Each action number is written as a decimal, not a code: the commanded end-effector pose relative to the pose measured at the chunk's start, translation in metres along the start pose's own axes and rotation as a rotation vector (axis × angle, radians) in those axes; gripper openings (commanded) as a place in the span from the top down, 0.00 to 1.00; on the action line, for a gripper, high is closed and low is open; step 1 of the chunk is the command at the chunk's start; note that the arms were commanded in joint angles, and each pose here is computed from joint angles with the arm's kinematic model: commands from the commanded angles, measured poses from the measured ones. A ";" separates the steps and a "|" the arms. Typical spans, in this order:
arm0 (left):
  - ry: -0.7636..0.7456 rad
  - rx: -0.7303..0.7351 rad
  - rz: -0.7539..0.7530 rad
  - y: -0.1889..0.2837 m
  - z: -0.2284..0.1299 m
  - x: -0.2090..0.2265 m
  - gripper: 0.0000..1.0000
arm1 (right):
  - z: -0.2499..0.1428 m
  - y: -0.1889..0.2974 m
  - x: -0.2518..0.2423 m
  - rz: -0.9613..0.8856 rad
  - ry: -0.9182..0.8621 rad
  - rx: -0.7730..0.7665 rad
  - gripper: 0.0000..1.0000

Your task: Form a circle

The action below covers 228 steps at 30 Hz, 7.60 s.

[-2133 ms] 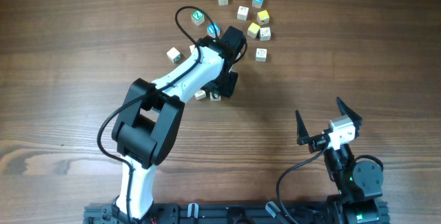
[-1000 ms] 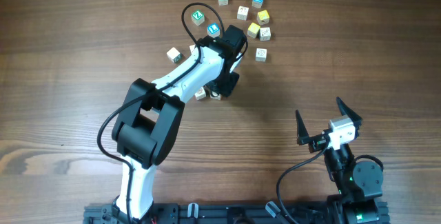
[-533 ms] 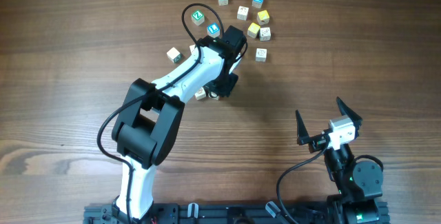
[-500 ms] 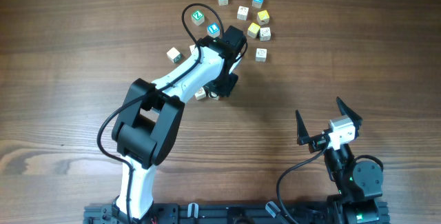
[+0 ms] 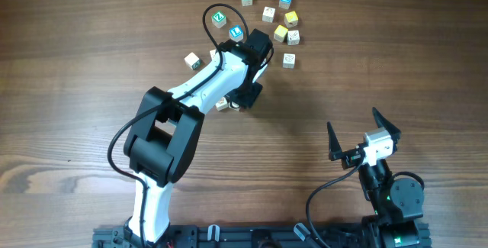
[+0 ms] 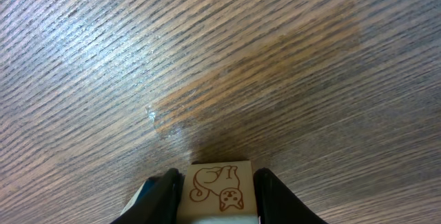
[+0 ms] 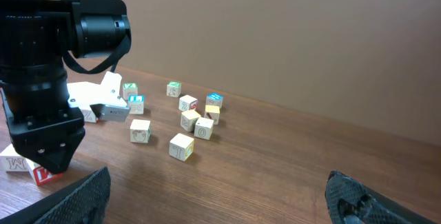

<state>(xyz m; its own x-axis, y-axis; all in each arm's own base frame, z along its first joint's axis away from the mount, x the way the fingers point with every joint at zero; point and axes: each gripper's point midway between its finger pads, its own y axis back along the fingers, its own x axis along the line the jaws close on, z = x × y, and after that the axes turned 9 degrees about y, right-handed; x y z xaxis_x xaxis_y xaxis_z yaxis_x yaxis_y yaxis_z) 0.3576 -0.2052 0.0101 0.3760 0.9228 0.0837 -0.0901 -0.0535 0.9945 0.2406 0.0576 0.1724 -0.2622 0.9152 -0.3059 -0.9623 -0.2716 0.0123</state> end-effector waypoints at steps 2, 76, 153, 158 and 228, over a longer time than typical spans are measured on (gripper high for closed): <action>-0.018 0.020 0.020 -0.006 -0.004 0.004 0.62 | 0.001 0.000 -0.002 -0.009 0.000 -0.004 0.00; 1.220 -0.349 -0.012 0.073 -0.003 0.308 0.00 | 0.096 0.013 -0.012 0.075 -0.032 -0.088 0.01; 1.220 -0.349 -0.012 0.073 -0.003 0.308 0.00 | -0.175 -0.274 0.056 0.195 -0.486 1.381 0.21; 1.220 -0.349 -0.012 0.073 -0.003 0.308 0.00 | -0.181 -0.278 0.039 0.068 -0.407 1.373 0.21; 1.220 -0.349 -0.012 0.073 -0.003 0.308 0.00 | 0.103 -0.097 0.031 0.546 -0.433 1.169 0.95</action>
<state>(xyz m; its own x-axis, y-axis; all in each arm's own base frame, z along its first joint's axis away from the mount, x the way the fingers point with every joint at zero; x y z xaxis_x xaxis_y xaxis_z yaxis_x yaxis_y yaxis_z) 0.4631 0.0753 0.1073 -0.6902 0.6904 -0.2166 -0.3970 -0.1110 0.9111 0.3334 0.1205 0.3011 -0.4048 0.8940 0.1921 -0.3435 -0.3434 0.8741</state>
